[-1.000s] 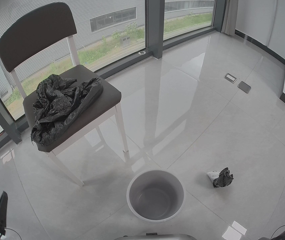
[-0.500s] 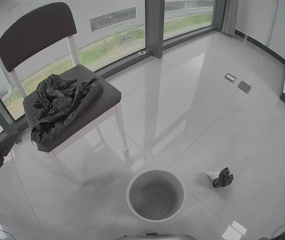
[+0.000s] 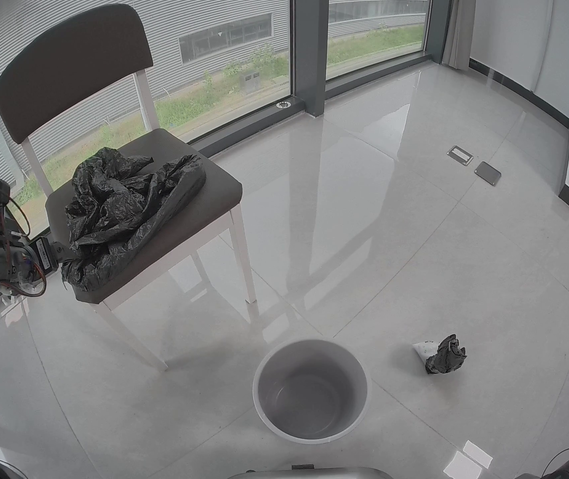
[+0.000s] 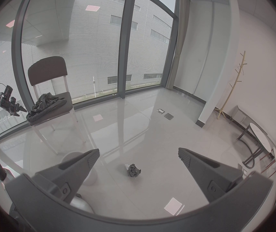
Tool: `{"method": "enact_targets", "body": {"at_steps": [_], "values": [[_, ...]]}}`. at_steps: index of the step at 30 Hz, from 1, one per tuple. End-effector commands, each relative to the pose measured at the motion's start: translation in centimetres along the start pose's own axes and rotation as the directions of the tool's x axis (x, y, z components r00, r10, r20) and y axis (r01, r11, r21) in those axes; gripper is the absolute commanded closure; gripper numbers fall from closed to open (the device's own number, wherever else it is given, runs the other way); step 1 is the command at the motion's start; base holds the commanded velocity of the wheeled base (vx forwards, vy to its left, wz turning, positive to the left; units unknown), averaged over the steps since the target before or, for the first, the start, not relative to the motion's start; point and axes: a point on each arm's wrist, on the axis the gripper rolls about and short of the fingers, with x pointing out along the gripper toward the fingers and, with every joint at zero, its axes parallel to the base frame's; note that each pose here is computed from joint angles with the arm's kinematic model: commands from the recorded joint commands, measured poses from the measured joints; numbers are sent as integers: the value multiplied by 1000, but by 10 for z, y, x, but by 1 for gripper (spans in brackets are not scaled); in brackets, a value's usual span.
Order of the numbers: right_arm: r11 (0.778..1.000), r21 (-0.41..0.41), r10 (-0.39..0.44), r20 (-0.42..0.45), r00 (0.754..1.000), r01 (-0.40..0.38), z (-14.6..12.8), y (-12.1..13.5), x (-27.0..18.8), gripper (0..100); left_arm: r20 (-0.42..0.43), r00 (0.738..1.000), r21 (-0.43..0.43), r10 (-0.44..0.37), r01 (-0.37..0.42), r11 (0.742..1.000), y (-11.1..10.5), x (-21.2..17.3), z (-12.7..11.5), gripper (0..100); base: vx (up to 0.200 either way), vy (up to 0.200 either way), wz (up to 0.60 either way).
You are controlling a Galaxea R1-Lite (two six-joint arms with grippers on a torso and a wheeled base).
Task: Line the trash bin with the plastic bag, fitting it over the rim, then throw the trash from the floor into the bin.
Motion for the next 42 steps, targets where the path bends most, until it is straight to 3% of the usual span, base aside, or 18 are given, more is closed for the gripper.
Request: {"method": "enact_targets", "body": {"at_steps": [1, 11, 27, 28, 42], "values": [[1000, -3, 0, -9, 1000, 0, 1, 0, 3, 0, -67, 997, -26, 41, -43, 999, 8, 30, 0, 0, 0, 0, 0], [1000, -2, -18, -3, 1000, 18, 0, 0, 1, 0, -86, 996, -47, -18, 14, 999, 1, 35, 2, 0, 0, 0, 0], [1000, -8, -22, 10, 1000, 23, -11, 0, -8, 0, -99, 994, -44, -38, 33, 998, -11, 52, 0, 0, 0, 0, 0], [1000, -8, -23, 12, 1000, 23, -11, 0, -8, 0, -98, 994, -50, -38, 33, 998, -11, 53, 0, 100, 0, 0, 0], [1000, -16, -21, -29, 999, 21, -19, 1, -9, 0, -91, 995, -40, -47, 44, 998, -16, 46, -3, 100, 0, 0, 0]]}}
